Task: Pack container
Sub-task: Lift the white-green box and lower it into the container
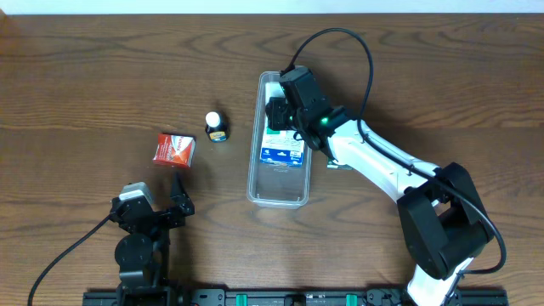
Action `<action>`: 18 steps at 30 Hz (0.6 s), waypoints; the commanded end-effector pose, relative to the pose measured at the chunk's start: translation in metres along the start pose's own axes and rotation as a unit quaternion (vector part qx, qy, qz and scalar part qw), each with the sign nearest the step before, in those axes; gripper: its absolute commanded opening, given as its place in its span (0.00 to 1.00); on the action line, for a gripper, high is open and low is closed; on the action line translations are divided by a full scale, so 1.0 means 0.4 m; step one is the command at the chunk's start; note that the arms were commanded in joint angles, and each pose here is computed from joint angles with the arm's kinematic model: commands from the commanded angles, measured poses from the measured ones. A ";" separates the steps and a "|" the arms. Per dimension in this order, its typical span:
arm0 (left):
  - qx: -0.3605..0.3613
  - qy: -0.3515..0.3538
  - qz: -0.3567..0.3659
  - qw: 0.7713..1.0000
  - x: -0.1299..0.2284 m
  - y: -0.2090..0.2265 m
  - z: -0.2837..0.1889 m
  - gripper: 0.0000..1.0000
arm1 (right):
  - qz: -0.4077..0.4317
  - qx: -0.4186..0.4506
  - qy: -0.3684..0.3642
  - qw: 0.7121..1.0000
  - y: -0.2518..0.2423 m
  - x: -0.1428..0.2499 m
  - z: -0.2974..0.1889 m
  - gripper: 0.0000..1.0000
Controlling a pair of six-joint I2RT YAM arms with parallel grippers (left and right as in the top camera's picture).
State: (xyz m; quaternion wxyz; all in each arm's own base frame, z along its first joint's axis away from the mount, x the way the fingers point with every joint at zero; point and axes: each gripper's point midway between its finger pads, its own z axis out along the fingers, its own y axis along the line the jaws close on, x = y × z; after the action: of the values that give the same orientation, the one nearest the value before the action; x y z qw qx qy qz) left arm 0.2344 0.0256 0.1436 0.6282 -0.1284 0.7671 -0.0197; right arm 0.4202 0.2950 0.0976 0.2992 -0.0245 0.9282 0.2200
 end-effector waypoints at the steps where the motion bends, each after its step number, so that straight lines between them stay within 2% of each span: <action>1: -0.008 0.021 0.006 1.000 0.035 0.011 0.003 0.98 | -0.007 -0.016 -0.007 1.000 0.019 -0.015 -0.018 0.54; 4: -0.008 0.021 0.006 1.000 0.035 0.011 0.003 0.98 | -0.008 -0.018 -0.015 1.000 0.020 -0.031 -0.038 0.52; 10: -0.008 0.021 0.006 1.000 0.035 0.011 0.003 0.98 | -0.003 -0.007 -0.011 1.000 0.003 -0.039 -0.075 0.36; 12: -0.008 0.021 0.006 1.000 0.035 0.011 0.003 0.98 | -0.026 -0.007 -0.012 1.000 0.006 -0.044 -0.093 0.33; 14: -0.008 0.021 0.006 1.000 0.035 0.011 0.003 0.98 | -0.049 -0.011 -0.024 0.998 0.014 -0.063 -0.130 0.34; 18: -0.008 0.021 0.006 1.000 0.035 0.011 0.004 0.98 | -0.089 -0.014 -0.054 0.994 0.026 -0.109 -0.266 0.47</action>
State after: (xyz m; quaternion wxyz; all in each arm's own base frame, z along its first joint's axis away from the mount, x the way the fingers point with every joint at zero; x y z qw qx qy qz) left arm 0.2344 0.0256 0.1436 0.6282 -0.1284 0.7671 -0.0197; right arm 0.3975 0.2760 0.1487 0.3099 -0.0703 0.9245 0.2105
